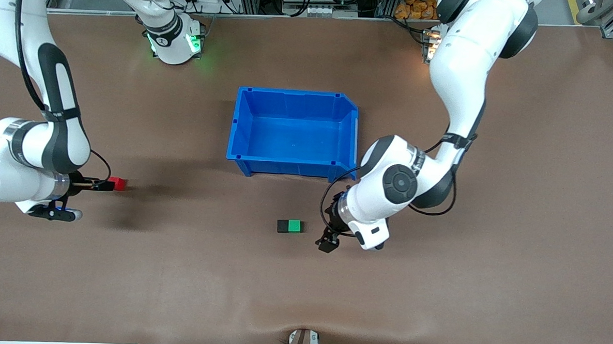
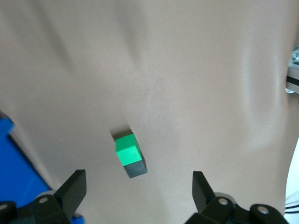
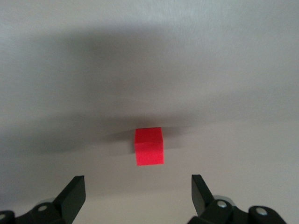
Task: Attach green and red cubes to black cube
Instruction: 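Open and raise the left gripper while the right gripper grasps the red cube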
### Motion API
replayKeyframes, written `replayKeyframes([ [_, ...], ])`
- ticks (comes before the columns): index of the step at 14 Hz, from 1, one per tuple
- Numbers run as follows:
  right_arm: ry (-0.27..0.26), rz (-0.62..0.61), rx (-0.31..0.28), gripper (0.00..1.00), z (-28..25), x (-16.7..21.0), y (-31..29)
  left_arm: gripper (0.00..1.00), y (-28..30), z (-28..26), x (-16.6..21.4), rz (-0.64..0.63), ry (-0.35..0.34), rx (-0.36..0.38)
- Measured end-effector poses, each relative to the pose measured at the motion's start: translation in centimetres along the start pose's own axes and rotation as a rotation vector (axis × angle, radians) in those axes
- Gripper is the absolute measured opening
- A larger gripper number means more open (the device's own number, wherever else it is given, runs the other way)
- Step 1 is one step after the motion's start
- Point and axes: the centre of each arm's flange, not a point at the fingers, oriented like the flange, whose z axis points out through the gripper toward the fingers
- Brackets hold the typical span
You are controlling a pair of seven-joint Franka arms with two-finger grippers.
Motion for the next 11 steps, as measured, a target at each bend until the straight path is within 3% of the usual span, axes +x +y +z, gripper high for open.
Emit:
replayKeyframes([
  [5,-0.006,0.007,-0.003,1.00,2.2,0.8,0.5,1.00,0.0,-6.0,3.1,0.077,0.090,0.053],
  [11,-0.007,0.007,-0.004,1.00,2.9,1.0,0.5,1.00,-1.7,-14.9,7.7,0.293,0.105,0.178],
])
